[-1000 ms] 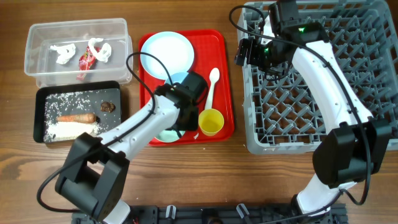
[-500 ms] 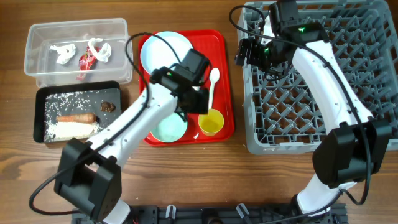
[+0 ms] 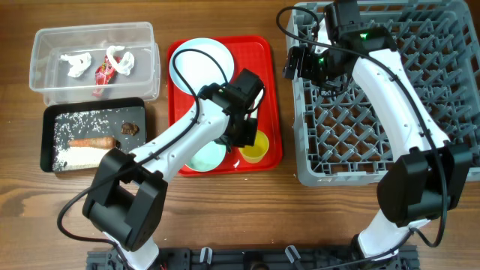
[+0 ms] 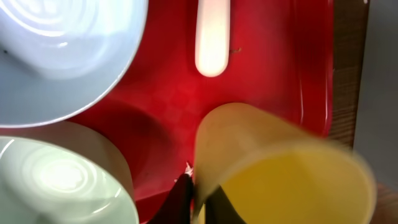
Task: Sort waste into correct bins and load items into the dishwasher rack
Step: 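Return the green bowl to the red tray and reach toward the yellow cup, then lift the yellow cup with the left gripper toward the right gripper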
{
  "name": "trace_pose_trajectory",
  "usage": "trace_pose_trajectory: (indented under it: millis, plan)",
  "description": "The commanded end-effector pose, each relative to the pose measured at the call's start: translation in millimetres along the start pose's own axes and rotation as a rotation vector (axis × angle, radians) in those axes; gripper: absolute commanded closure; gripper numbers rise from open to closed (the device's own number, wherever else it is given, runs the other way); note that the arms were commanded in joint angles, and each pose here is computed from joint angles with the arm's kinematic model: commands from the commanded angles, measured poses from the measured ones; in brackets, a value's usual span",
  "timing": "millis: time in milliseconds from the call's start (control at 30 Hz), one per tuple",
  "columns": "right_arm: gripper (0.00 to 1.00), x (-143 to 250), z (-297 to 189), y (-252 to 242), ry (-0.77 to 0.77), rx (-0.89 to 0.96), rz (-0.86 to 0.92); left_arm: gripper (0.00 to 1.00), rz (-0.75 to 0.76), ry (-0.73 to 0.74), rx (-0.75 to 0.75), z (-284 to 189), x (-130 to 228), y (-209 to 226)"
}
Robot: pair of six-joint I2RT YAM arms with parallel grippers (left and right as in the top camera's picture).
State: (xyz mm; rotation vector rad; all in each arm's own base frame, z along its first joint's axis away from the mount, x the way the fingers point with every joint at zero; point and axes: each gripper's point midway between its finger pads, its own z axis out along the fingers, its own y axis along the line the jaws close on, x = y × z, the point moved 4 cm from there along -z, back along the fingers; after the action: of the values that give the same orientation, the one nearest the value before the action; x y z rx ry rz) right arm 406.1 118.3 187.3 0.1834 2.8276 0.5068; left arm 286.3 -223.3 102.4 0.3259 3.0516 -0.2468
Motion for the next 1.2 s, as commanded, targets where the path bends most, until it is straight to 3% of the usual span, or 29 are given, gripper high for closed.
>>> trace_pose_trajectory:
  millis: [0, 300, 633, 833, 1167]
  plan:
    - [0.02, 0, 4, -1, 0.005, 0.012, -0.014, 0.96, 0.005, 0.014, 0.042, 1, 0, -7]
    - [0.02, 7, 3, 8, 0.049, -0.068, -0.027, 0.96, -0.059, 0.03, 0.354, -34, -11, -18]
    - [0.02, -11, -37, 45, 0.018, -0.665, -0.209, 0.96, -0.17, -0.132, 0.902, -122, -51, 37]
    - [0.02, -17, -79, 76, -0.049, -1.049, -0.392, 0.96, -0.051, -0.266, 1.236, -176, -66, 59]
    - [0.02, 0, -86, 122, -0.057, -1.188, -0.592, 0.96, 0.036, -0.305, 1.356, -200, -68, 66]
